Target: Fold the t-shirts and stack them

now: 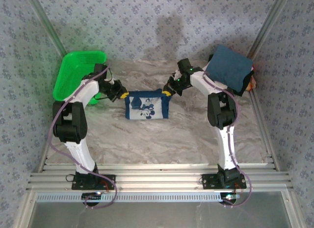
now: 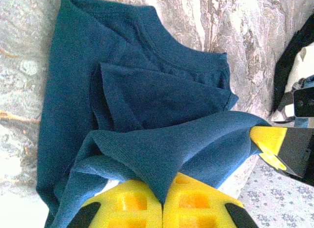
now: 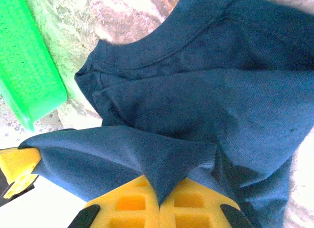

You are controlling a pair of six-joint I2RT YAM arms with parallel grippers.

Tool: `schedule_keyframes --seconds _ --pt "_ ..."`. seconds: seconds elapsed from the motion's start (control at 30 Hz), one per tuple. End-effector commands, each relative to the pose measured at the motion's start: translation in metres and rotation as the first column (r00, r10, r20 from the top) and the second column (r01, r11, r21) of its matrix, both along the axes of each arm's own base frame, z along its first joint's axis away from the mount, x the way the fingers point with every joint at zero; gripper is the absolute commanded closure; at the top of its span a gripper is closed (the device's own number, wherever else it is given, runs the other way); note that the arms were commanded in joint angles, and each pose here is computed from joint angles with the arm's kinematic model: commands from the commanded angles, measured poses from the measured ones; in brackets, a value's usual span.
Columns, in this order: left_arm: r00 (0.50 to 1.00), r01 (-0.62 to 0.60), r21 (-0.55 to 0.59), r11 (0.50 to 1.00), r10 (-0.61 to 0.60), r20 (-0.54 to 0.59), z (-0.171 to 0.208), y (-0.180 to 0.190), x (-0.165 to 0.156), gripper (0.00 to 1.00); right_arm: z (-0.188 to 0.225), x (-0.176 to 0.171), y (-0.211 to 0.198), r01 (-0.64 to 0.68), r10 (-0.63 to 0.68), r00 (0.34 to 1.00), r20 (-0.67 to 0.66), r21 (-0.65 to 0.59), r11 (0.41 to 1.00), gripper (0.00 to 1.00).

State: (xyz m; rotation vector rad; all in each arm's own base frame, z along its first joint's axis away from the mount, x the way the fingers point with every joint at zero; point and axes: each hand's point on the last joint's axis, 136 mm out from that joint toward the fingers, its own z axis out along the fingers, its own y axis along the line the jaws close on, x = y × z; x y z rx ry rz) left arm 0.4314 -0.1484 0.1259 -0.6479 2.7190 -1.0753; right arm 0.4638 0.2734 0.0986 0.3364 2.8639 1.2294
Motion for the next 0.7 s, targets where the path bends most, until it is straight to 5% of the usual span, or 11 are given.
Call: schedule_keyframes --seconds 0.0,0.27,0.47,0.67 --pt "0.999 -0.02 0.035 0.999 0.018 0.035 -0.001 0.015 0.021 1.0 -0.011 0.018 -0.022 0.06 -0.061 0.998 -0.023 -0.032 0.998 0.94" --pt "1.0 -0.011 0.039 0.999 0.01 0.022 -0.021 0.013 0.046 0.98 -0.025 0.037 -0.025 0.101 -0.102 0.994 -0.032 -0.025 0.995 0.83" --pt "0.991 -0.027 -0.052 0.998 0.034 0.133 0.023 0.002 0.083 0.49 0.006 0.07 -0.027 0.167 -0.169 0.984 0.063 0.048 0.985 0.61" --pt "0.963 0.012 0.007 1.0 -0.013 0.269 0.102 0.001 0.089 0.36 0.091 0.087 -0.039 0.176 -0.179 0.932 0.317 0.036 0.984 0.57"
